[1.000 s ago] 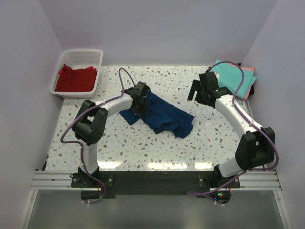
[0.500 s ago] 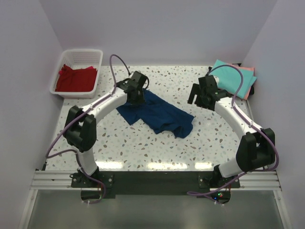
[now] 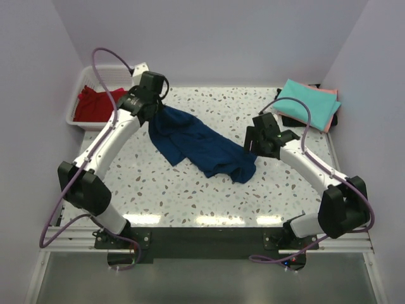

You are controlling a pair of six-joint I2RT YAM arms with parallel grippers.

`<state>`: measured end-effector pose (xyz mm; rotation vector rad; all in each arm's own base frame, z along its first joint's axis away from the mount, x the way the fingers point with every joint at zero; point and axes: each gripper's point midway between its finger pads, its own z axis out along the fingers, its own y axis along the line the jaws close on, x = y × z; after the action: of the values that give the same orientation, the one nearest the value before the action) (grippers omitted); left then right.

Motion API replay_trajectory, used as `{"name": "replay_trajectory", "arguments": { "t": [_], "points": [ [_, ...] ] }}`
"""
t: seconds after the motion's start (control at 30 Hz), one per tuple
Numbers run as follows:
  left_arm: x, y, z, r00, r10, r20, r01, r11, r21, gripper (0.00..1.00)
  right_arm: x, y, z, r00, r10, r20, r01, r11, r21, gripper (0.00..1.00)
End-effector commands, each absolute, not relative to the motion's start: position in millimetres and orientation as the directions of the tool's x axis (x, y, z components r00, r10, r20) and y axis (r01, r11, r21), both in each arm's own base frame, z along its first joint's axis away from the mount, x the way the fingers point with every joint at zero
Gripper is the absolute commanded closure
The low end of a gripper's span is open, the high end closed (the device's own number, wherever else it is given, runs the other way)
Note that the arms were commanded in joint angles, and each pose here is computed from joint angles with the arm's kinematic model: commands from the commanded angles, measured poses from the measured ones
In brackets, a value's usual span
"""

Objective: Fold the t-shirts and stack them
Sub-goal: Flatten the tshirt out

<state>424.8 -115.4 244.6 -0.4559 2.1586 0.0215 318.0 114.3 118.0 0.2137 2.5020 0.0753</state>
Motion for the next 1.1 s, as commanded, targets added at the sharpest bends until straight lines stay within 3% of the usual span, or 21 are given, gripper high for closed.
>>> {"name": "replay_trajectory", "arguments": {
  "t": [0.0,0.17,0.23,0.57,1.07],
  "points": [
    [425.4,-82.9,320.5,-0.343,-0.311,-0.886,-0.390,0.905,-0.167,1.00,304.3,132.8,122.1,-0.811,0.141,-0.568,0.067,0.987,0.149,0.31],
    [423.2,-74.8,338.3,-0.297,-0.309,-0.903,-0.408,0.896,-0.173,1.00,285.7,164.0,116.5,-0.832,-0.012,-0.554,-0.083,0.991,0.103,0.46],
    [421.1,-69.7,345.2,-0.274,-0.309,-0.911,-0.425,0.889,-0.174,1.00,281.0,177.9,114.2,-0.829,-0.062,-0.555,-0.135,0.987,0.091,0.47],
    [413.0,-53.5,377.2,-0.193,-0.290,-0.937,-0.454,0.873,-0.177,1.00,292.4,222.3,101.3,-0.825,-0.107,-0.555,-0.211,0.969,0.127,0.26],
    [413.6,-54.1,363.0,-0.248,-0.264,-0.932,-0.445,0.886,-0.133,1.00,341.1,247.4,114.9,-0.760,-0.037,-0.648,-0.168,0.975,0.142,0.31]
  ]
}}
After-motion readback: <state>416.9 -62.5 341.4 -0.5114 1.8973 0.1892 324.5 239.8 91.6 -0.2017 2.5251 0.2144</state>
